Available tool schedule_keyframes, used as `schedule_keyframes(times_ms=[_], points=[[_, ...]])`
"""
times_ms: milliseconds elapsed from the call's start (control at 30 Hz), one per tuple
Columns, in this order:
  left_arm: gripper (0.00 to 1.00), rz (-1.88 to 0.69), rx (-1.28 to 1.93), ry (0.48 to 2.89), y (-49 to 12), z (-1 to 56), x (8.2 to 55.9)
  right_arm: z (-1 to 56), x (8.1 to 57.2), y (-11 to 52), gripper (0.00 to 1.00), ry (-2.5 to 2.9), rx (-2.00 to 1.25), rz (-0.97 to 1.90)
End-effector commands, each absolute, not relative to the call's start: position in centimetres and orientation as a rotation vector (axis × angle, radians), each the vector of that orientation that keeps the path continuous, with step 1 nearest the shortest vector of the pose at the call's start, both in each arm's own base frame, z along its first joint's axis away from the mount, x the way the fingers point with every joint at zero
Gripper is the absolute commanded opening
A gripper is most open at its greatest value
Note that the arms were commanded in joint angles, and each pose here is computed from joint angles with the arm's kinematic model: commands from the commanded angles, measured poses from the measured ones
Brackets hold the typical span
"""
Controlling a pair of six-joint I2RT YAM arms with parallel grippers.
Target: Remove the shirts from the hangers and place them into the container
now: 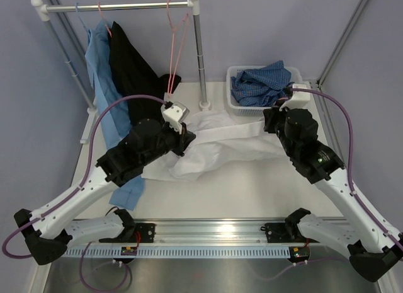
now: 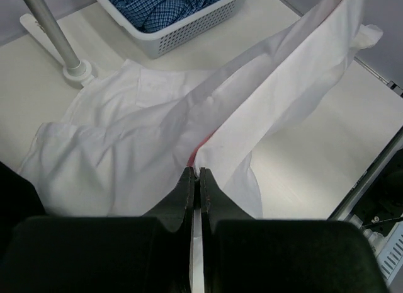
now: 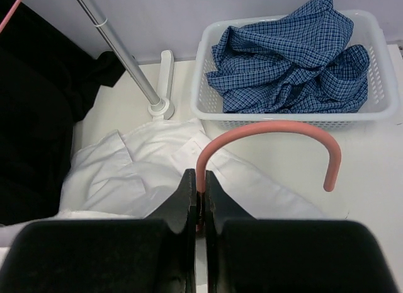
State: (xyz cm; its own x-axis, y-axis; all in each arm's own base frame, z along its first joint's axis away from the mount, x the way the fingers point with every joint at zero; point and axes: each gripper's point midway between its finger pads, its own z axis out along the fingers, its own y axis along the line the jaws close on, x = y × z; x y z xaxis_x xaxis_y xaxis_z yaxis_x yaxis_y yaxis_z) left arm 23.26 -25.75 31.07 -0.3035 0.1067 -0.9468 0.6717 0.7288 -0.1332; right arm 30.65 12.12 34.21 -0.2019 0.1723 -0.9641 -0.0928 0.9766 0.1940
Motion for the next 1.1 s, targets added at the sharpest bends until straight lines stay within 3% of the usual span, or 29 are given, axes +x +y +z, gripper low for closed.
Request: schedule_keyframes(times_ms=[0, 367, 567, 600, 700, 733, 833, 933, 1067], points=[[0.00, -0.507, 0.503, 1.866, -22.6, 29.6, 24.1, 38.6, 29.8, 8.4, 0.00, 1.633, 0.199, 0.173], [0.00, -0.670, 0.545, 1.939, -25.5, 27.3, 22.8, 40.7, 28.7, 10.2, 0.00, 1.578, 0.170, 0.350], [0.02, -0.905, 0.680, 1.893, -29.6, 27.9, 19.8, 40.6, 28.9, 11.4, 0.00, 1.579, 0.135, 0.398], [0.18, -0.949, 0.710, 1.887, -30.0, 28.1, 19.0, 40.6, 28.8, 11.4, 0.00, 1.581, 0.130, 0.398], [0.46, -0.922, 0.706, 1.849, -29.1, 28.8, 18.9, 40.2, 28.8, 11.2, 0.00, 1.585, 0.117, 0.374], [0.60, -0.900, 0.696, 1.837, -28.5, 29.0, 19.0, 39.8, 28.8, 11.0, 0.00, 1.593, 0.110, 0.358], [0.74, -0.815, 0.680, 1.831, -26.0, 29.5, 19.0, 39.5, 28.4, 11.0, 0.00, 1.597, 0.083, 0.356], [0.82, -0.771, 0.675, 1.843, -23.7, 29.9, 19.0, 39.3, 28.1, 11.9, 0.00, 1.597, 0.023, 0.386], [0.84, -0.743, 0.718, 1.790, -23.0, 32.2, 18.8, 38.8, 28.0, 13.5, 0.00, 1.597, -0.065, 0.436]])
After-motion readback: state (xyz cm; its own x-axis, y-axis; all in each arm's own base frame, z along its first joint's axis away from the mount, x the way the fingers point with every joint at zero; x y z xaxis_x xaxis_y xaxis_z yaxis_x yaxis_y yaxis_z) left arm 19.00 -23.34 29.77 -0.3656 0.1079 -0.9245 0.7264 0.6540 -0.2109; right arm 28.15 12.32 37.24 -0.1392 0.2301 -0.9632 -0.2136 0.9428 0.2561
